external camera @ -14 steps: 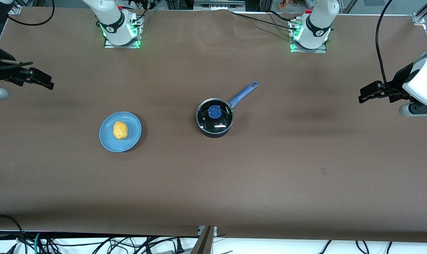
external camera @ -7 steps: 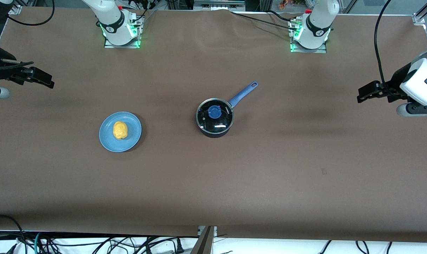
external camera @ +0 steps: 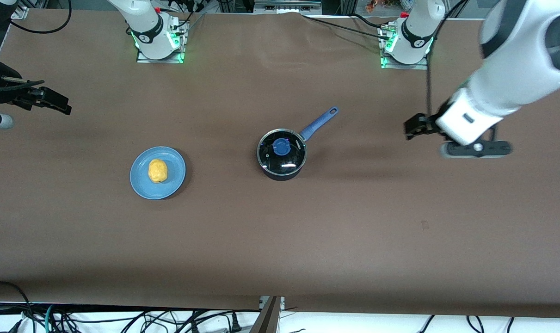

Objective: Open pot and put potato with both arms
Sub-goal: 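Lower the left gripper onto the blue lid knob and grasp it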

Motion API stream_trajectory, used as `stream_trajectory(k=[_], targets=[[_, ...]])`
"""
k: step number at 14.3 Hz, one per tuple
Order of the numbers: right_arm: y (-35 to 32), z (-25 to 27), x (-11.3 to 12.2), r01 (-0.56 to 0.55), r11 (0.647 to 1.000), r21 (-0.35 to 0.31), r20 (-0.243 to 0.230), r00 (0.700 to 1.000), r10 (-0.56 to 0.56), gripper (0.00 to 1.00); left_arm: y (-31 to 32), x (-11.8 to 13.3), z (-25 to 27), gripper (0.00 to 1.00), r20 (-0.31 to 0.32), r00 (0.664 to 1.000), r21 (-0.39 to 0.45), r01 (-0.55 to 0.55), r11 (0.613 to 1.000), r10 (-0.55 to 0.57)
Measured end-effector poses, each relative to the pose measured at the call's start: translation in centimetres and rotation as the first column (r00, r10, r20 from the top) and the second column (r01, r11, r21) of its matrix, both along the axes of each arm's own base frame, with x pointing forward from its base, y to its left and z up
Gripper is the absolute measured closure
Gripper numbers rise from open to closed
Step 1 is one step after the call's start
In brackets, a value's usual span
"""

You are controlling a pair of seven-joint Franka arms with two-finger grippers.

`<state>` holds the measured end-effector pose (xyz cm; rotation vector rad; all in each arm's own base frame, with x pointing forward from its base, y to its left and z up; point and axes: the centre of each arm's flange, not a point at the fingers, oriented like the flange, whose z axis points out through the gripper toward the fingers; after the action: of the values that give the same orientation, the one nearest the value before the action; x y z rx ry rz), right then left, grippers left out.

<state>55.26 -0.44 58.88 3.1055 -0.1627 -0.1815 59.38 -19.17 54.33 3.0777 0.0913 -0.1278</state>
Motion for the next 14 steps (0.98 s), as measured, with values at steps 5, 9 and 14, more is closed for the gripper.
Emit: stream_trajectory(k=[5, 9, 14], targets=[[0.0, 0.0, -0.1, 0.0, 1.0, 0.0, -0.005, 1.0, 0.0, 0.0, -10.4, 0.5, -8.5, 0.0, 0.025, 0.998, -0.052, -0.063, 0.997, 0.065], [0.0, -0.1, -0.1, 0.0, 1.0, 0.0, -0.012, 1.0, 0.0, 0.0, -18.3, -1.1, -14.0, 0.0, 0.027, 0.995, -0.091, -0.097, 0.991, 0.1], [0.0, -0.1, -0.2, 0.001, 1.0, 0.0, -0.013, 1.0, -0.001, 0.0, -25.6, -5.0, -20.4, 0.0, 0.043, 0.996, -0.013, -0.073, 0.997, 0.073]])
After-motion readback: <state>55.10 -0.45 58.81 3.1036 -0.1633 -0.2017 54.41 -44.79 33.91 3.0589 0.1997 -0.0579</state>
